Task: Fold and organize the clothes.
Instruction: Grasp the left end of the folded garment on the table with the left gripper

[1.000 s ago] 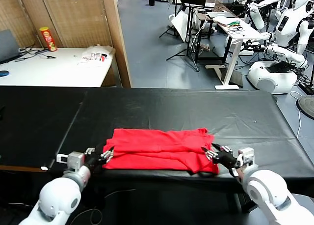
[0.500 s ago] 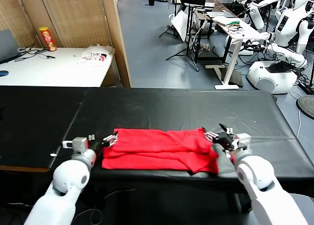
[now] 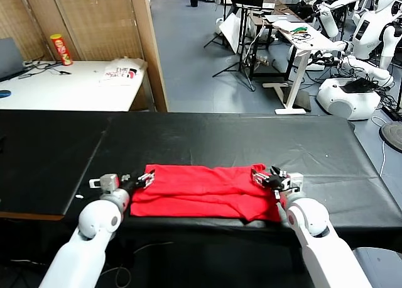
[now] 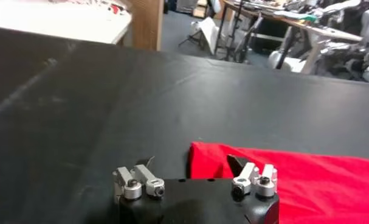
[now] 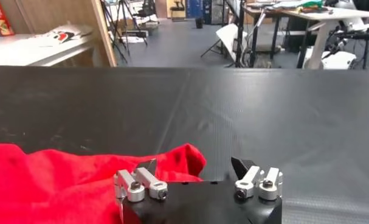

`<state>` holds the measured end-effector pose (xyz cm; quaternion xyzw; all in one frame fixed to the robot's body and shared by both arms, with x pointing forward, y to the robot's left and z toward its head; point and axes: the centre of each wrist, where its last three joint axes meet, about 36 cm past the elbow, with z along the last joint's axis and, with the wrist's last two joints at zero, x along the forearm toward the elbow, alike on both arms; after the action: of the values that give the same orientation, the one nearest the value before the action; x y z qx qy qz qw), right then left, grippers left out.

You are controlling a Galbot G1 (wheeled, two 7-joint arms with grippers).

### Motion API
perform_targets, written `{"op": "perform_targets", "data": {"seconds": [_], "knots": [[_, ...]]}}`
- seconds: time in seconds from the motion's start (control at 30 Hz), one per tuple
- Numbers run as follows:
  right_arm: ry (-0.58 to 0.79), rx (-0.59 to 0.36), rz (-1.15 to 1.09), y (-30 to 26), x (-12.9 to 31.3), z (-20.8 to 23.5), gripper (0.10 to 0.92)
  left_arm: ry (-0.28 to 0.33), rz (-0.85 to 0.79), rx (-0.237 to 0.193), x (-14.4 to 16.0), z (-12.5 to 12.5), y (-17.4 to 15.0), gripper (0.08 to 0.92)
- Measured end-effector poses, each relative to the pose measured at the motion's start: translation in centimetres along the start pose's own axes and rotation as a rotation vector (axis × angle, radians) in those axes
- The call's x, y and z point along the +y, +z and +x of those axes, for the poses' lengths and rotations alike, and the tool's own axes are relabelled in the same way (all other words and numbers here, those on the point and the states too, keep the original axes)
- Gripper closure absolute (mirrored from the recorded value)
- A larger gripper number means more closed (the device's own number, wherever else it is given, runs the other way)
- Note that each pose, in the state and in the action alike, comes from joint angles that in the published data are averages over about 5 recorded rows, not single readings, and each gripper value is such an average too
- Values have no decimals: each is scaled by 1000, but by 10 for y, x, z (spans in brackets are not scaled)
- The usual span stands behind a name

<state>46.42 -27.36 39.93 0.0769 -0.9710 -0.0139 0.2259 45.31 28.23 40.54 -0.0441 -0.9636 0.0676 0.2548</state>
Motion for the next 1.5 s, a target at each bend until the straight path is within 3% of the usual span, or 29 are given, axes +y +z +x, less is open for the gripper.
{"op": "perform_targets", "data": {"seconds": [0.13,0.3,0.4,0.5,0.6,0.7,0.87,1.0,1.1,1.17,1.33,1.5], "knots": [[10,-8,-2,3,2,0,513,-4,-7,0,-2,-6,4,569],[52,-36,-14,11,6,0,792,-16,-47,-23,-4,-8,10,824],[62,-51,-19,15,10,0,883,-38,-88,-58,-7,-10,14,872],[53,-61,-26,16,12,0,892,-54,-116,-80,-8,-11,16,874],[33,-70,-26,15,12,1,847,-61,-130,-89,-10,-11,15,873],[21,-83,-20,13,10,5,711,-65,-139,-102,-10,-11,13,832],[13,-102,-7,10,5,17,427,-70,-146,-125,-7,-7,7,578],[10,-124,1,4,2,32,260,-76,-145,-133,-1,0,3,360],[5,-145,1,0,1,46,229,-77,-129,-137,2,8,2,240],[1,-158,-1,-3,2,55,225,-72,-102,-139,2,15,3,211],[-14,-187,2,-7,8,73,224,-43,-36,-142,-7,41,13,202],[-24,-208,6,-12,12,83,224,-43,-3,-118,-14,58,36,201]]}}
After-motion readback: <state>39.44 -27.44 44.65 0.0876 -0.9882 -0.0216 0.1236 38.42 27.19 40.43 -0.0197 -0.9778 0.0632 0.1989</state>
